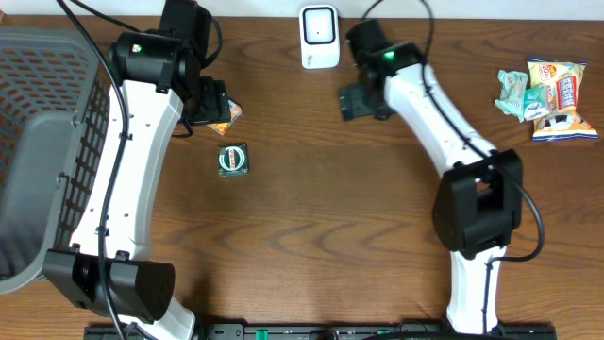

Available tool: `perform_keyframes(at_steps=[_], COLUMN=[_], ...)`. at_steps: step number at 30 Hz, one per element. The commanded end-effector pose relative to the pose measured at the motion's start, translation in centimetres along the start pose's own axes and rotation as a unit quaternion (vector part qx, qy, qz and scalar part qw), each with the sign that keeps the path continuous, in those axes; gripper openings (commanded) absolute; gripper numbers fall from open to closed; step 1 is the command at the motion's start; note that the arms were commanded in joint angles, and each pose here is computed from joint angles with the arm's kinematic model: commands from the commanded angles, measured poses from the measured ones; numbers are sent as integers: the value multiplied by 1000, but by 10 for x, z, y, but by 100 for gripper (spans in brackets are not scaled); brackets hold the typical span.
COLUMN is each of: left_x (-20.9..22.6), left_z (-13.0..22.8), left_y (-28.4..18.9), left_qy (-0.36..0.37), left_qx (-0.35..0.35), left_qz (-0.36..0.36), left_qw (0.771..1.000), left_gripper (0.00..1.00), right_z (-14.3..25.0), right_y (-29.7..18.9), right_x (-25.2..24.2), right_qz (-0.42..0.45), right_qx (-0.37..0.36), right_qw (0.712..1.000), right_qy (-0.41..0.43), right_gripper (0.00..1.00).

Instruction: Scan the item barcode

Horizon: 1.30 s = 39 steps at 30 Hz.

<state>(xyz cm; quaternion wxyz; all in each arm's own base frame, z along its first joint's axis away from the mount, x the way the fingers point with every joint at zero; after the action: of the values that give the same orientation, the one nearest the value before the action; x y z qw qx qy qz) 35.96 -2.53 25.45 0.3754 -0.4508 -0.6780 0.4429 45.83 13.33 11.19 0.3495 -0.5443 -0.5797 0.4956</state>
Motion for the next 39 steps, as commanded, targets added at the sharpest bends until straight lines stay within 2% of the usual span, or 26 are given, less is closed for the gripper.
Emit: perform_keyframes(at_steps=[1, 8, 15, 22, 27, 29, 32, 36, 39], left_x=[2, 2, -5, -32, -75, -79, -65, -35, -33], left_z=[-1, -1, -7, 1, 14, 20, 28, 40, 49], left_y=[3, 3, 3, 0, -9, 1, 24, 54, 73], left_qy=[6, 6, -2, -2, 7, 16, 15, -44, -54], left_qx=[1, 1, -12, 19, 67, 78, 83, 93, 103], left_qz=[-10, -10, 10, 96, 225, 210, 140, 32, 18], left_qw=[1000, 1000, 1000, 995, 972, 974, 987, 994, 993], left_gripper=[98, 97, 97, 98, 98, 98, 98, 98, 98], right_z=[5, 30, 42, 46, 46, 46, 46, 46, 46], right_y=[1, 6, 10, 11, 11, 11, 11, 11, 11], right_x=[-39, -92, -139, -161, -161, -161, -161, -161, -161], right_qz=[20, 39, 49, 54, 54, 54, 54, 54, 54], right_qx=[15, 72, 88, 89, 90, 90, 90, 90, 90], right_qw=[999, 993, 986, 982, 982, 982, 982, 982, 982], right_qy=[36, 80, 132, 156, 156, 156, 156, 156, 156], right_gripper=[99, 99, 99, 99, 99, 99, 99, 99, 99])
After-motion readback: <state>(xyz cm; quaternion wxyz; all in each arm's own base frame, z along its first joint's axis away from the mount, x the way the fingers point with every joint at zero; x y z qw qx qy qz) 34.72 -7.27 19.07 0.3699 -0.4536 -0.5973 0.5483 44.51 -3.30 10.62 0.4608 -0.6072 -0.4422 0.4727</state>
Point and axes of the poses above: each gripper's point midway between its finger pads, its own y axis out along the fingers, its own x axis along the line the jaws close on, z = x × y, the point moved 2 cm from there along -y, back along the fingers, and after that the axes turned 6 degrees about -y, right-handed, at the moved point
